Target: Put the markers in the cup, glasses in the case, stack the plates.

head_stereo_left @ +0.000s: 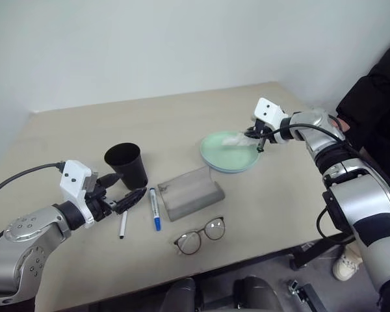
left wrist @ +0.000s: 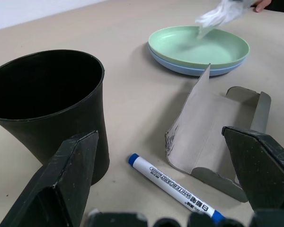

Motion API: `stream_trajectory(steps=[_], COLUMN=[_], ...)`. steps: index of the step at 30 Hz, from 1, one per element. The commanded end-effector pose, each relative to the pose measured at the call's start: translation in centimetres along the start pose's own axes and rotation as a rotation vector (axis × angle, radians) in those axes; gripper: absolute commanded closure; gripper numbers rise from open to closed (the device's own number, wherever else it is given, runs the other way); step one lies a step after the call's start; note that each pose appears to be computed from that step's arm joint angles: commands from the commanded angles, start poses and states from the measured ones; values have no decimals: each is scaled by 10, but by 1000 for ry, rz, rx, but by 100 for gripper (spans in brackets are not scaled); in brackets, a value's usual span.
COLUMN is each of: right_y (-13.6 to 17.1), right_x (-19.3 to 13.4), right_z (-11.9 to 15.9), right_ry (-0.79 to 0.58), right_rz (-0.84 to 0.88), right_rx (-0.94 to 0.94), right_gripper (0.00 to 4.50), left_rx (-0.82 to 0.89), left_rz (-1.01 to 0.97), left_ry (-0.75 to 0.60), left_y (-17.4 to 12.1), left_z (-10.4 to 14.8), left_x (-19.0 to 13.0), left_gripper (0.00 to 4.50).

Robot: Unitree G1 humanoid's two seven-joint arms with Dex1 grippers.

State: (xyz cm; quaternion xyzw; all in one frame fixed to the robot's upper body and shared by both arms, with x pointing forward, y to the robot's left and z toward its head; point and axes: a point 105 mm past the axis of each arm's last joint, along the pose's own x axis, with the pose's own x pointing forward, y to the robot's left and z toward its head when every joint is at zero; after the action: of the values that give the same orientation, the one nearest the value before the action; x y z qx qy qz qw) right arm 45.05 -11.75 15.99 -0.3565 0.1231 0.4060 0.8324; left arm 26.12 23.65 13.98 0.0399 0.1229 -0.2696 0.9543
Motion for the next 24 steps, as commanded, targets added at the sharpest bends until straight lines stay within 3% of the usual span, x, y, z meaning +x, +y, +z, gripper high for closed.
stream_trajectory(steps=[1,2,10,13,20,24], right_y=[-12,-11,-19,-11,22,73], right_x=[1,3,0,-8,-27,-53], right_z=[12,12,22,30,44,37], right_ry=[-42,-53,-171,-221,-322,-310], right_rz=[-105,-114,-173,-23,324,658], right_rx=[2,17,145,171,119,52], right_gripper=[408,388,102,2,2,2], left_rx=[40,40,38,41,64,103], left_rz=[-2,-1,-10,-32,-125,-268], left_ry=[-39,-40,-39,-36,17,64], left_y=[-2,-2,-5,-8,-16,-33], left_z=[12,12,12,12,11,13], left_x=[0,-1,2,5,11,26], left_gripper=[0,0,0,0,0,0])
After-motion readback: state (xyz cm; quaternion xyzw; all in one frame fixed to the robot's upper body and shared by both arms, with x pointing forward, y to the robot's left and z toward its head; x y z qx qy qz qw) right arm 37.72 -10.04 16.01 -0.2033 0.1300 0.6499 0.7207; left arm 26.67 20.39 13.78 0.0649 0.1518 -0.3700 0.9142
